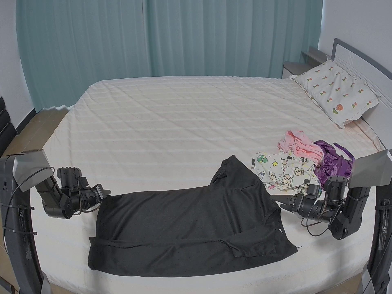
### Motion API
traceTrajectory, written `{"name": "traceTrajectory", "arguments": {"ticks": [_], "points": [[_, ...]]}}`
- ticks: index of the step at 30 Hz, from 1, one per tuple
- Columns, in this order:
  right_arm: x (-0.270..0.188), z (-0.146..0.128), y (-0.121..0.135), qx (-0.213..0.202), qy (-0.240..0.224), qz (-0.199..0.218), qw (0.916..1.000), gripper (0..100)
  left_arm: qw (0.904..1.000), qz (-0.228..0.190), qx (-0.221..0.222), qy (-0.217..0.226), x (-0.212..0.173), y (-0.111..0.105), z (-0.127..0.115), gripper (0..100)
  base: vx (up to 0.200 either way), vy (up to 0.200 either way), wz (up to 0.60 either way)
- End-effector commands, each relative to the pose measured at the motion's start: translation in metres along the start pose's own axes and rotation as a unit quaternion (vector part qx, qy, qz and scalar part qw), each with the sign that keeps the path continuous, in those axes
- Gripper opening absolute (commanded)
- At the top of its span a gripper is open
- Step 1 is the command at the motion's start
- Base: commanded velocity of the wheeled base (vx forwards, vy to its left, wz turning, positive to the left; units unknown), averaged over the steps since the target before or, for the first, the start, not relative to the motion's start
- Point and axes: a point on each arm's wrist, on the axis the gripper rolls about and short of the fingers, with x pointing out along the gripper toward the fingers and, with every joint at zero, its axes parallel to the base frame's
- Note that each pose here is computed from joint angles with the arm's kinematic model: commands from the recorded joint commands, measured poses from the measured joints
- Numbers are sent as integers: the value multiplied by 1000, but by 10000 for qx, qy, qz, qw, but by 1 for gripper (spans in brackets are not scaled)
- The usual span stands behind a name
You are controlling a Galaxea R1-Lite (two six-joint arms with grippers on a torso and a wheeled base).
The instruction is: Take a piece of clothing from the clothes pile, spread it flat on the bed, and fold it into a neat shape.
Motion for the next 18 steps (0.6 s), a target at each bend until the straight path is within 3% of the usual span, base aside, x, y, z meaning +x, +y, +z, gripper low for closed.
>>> {"name": "traceTrajectory", "arguments": {"ticks": [1, 9, 12, 18], "points": [[8, 2, 11, -144, -8, 130, 9998, 100, 10000, 22, -25, 7, 1, 2, -1, 0, 0, 0, 0], [51, 30, 49, -294, -85, -282, 9991, 100, 9999, 76, -104, -27, -4, 6, 1, 0, 0, 0, 0], [71, 40, 55, -341, -209, -550, 9977, 100, 9999, 95, -119, -54, -7, 5, 1, 0, 0, 0, 0], [97, 43, 57, -599, 105, -856, 9945, 100, 9990, 15, -379, -233, -15, 2, 7, 0, 0, 0, 0]]}}
